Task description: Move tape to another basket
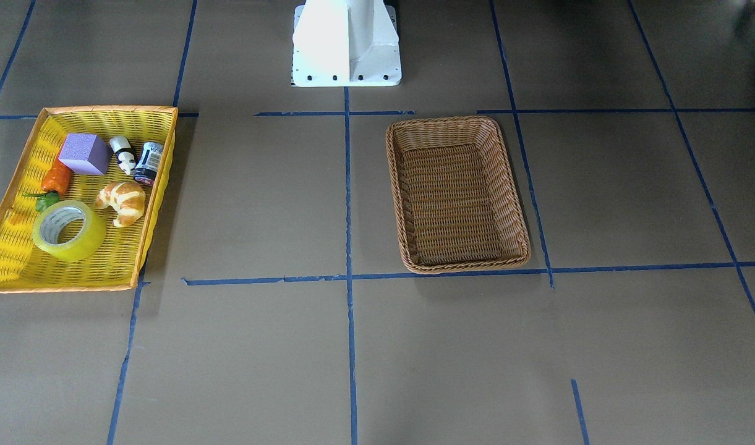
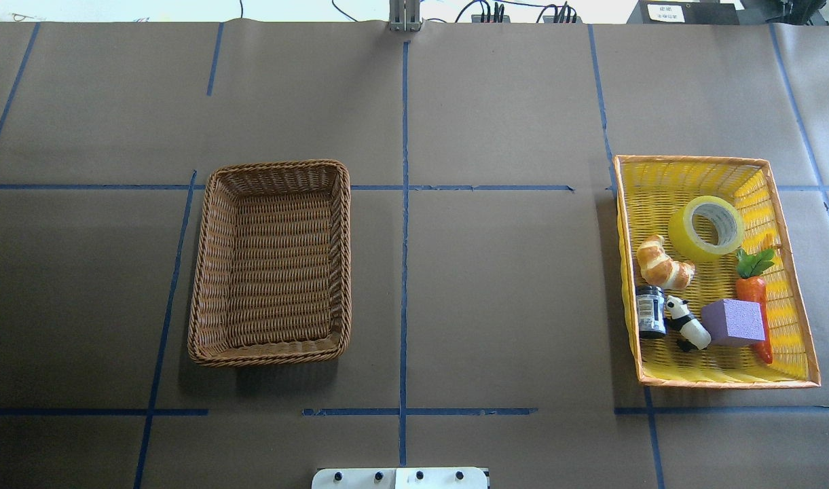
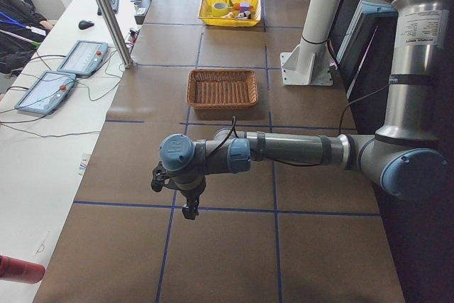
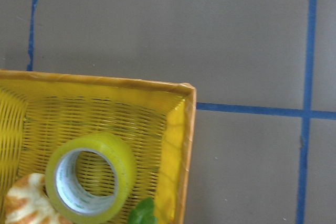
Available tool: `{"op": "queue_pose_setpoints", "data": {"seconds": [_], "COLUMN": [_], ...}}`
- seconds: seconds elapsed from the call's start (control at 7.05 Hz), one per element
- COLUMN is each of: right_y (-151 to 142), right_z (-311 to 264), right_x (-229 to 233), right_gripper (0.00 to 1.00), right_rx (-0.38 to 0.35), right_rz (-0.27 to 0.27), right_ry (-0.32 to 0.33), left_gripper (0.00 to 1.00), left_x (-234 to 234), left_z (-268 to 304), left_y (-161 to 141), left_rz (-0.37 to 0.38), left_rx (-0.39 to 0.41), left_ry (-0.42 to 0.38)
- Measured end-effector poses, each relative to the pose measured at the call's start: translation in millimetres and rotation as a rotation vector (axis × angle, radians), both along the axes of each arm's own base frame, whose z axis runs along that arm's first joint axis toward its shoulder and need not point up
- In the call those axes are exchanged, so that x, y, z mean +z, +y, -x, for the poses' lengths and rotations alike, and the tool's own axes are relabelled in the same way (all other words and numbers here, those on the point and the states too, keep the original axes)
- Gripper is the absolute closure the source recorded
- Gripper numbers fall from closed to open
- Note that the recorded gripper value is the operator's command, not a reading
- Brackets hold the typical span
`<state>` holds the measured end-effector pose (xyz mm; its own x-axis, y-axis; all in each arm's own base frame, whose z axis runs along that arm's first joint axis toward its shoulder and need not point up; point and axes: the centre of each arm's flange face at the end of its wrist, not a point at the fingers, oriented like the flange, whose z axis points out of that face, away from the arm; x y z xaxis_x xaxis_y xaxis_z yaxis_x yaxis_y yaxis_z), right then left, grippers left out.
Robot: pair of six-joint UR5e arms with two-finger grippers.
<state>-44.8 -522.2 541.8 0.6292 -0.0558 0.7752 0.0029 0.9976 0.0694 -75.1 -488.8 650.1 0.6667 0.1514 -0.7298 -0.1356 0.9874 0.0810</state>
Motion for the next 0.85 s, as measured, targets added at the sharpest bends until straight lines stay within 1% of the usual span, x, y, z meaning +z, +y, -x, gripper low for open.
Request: {"op": "queue_pose_setpoints", "data": {"seconds": [0.14,0.43,0.71,0.85], "right_y": [-0.5,5.7,9.5,9.2], "right_z": [30.4,79.3,111.6,125.0], "right_x": [-18.8,-31.8,-25.0,-11.6], "right_gripper": [0.0,0.0,0.0,0.0], "right_rx": [0.025,0.04,0.049,0.052], "right_rz": [0.001,0.009,0.014,0.008], "right_ry": [0.019,0.061,0.082,0.082], "left_gripper": [0.0,0.0,0.0,0.0], "left_x": [0.6,0.2,-1.7,-3.1], "left_z": [-0.1,-0.1,-0.2,-0.2], "left_y": [-0.3,-1.1,-1.7,-1.8], "left_rz": [0.001,0.001,-0.002,-0.004], "left_rx": [0.0,0.0,-0.001,-0.002], "left_ry": [0.0,0.0,0.001,0.001]}}
